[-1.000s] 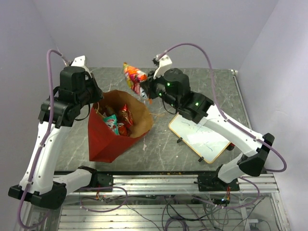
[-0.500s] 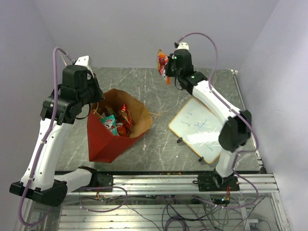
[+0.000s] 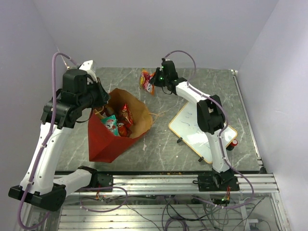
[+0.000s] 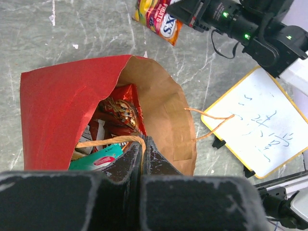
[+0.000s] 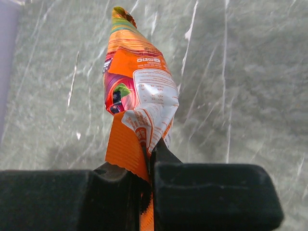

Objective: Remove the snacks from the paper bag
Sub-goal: Place the snack at the center of the board, then adjust the paper bag at the center of the board.

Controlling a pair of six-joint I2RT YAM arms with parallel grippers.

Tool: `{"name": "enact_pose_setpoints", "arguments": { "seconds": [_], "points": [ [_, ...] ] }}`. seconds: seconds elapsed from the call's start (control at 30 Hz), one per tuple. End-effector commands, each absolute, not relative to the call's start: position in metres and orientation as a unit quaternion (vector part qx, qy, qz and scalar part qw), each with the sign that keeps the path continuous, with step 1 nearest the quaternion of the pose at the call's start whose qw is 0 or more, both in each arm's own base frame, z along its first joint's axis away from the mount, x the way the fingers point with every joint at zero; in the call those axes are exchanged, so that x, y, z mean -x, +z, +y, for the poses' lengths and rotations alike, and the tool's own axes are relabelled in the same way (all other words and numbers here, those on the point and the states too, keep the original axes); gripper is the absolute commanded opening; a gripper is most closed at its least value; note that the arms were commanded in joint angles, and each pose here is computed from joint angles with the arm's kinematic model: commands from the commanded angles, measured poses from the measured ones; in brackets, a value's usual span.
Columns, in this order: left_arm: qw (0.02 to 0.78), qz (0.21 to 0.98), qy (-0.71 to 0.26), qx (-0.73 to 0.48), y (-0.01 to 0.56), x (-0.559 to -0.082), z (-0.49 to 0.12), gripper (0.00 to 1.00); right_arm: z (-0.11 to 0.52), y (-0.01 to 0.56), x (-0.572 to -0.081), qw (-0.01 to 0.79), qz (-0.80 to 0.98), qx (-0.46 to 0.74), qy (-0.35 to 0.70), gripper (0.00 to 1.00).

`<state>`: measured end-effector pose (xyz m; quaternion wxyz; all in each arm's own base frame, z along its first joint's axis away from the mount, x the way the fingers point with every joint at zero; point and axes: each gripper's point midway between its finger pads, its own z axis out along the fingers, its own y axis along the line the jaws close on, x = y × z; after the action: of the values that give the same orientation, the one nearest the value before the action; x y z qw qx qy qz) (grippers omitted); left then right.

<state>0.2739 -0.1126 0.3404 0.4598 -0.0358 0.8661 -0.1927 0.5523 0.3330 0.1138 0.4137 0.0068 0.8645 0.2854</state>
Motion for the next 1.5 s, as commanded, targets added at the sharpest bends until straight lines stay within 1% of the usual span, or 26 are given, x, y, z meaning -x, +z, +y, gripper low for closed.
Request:
{"name": "enact_pose_setpoints", "arguments": {
  "seconds": [0.0, 0.07, 0.2, 0.23, 0.33, 0.43, 0.6, 0.67, 0.7, 0.77, 0.83, 0.97, 1.03, 1.13, 1.23, 1.27, 1.33, 1.43, 1.47],
  "points": [
    [0.485, 0.842, -0.233, 0.037, 0.365, -0.274, -0.122, 0.07, 0.302, 0.123, -0.599, 0.442, 0.840, -0.066, 0.308, 0.01],
    [0.485, 0.841, -0.237, 0.044, 0.367, -0.276, -0.123, 0.07, 0.279, 0.103, -0.608, 0.428, 0.855, -0.085, 0.281, 0.08],
    [0.486, 0.839, -0.237, 0.053, 0.373, -0.278, -0.122, 0.07, 0.230, 0.085, -0.614, 0.404, 0.888, -0.103, 0.194, 0.37],
    [0.487, 0.839, -0.236, 0.054, 0.375, -0.277, -0.122, 0.07, 0.220, 0.085, -0.611, 0.398, 0.895, -0.102, 0.176, 0.43],
    [0.489, 0.838, -0.235, 0.056, 0.379, -0.278, -0.121, 0.07, 0.191, 0.108, -0.602, 0.407, 0.899, -0.092, 0.131, 0.61],
    [0.491, 0.834, -0.245, 0.051, 0.382, -0.277, -0.124, 0.07, 0.182, 0.142, -0.585, 0.424, 0.896, -0.062, 0.118, 0.68],
    [0.484, 0.833, -0.266, 0.036, 0.380, -0.274, -0.133, 0.07, 0.206, 0.190, -0.537, 0.419, 0.894, 0.016, 0.157, 0.74],
    [0.484, 0.832, -0.271, 0.029, 0.380, -0.274, -0.136, 0.07, 0.228, 0.198, -0.511, 0.399, 0.894, 0.055, 0.195, 0.75],
    [0.483, 0.831, -0.273, 0.024, 0.380, -0.274, -0.137, 0.07, 0.238, 0.210, -0.495, 0.397, 0.889, 0.075, 0.216, 0.75],
    [0.481, 0.833, -0.273, 0.020, 0.377, -0.275, -0.138, 0.07, 0.267, 0.221, -0.460, 0.382, 0.875, 0.119, 0.271, 0.78],
    [0.475, 0.836, -0.275, 0.016, 0.374, -0.275, -0.140, 0.07, 0.290, 0.218, -0.429, 0.356, 0.867, 0.151, 0.315, 0.78],
    [0.465, 0.839, -0.283, 0.010, 0.367, -0.274, -0.144, 0.07, 0.323, 0.195, -0.380, 0.314, 0.858, 0.210, 0.349, 0.80],
    [0.463, 0.839, -0.286, 0.013, 0.366, -0.272, -0.144, 0.07, 0.331, 0.180, -0.367, 0.290, 0.863, 0.217, 0.352, 0.80],
    [0.464, 0.836, -0.294, 0.017, 0.367, -0.271, -0.146, 0.07, 0.336, 0.162, -0.359, 0.268, 0.875, 0.219, 0.339, 0.80],
    [0.459, 0.845, -0.274, 0.026, 0.360, -0.272, -0.140, 0.07, 0.329, 0.135, -0.349, 0.221, 0.899, 0.206, 0.318, 0.79],
    [0.457, 0.848, -0.266, 0.029, 0.358, -0.272, -0.137, 0.07, 0.327, 0.129, -0.345, 0.206, 0.904, 0.202, 0.315, 0.76],
    [0.455, 0.853, -0.253, 0.034, 0.355, -0.274, -0.133, 0.07, 0.328, 0.119, -0.333, 0.178, 0.908, 0.196, 0.326, 0.66],
    [0.460, 0.859, -0.216, 0.057, 0.353, -0.280, -0.120, 0.07, 0.331, 0.115, -0.316, 0.158, 0.906, 0.191, 0.344, 0.48],
    [0.463, 0.861, -0.200, 0.066, 0.353, -0.284, -0.114, 0.07, 0.333, 0.117, -0.312, 0.155, 0.905, 0.187, 0.350, 0.40]
  ]
}}
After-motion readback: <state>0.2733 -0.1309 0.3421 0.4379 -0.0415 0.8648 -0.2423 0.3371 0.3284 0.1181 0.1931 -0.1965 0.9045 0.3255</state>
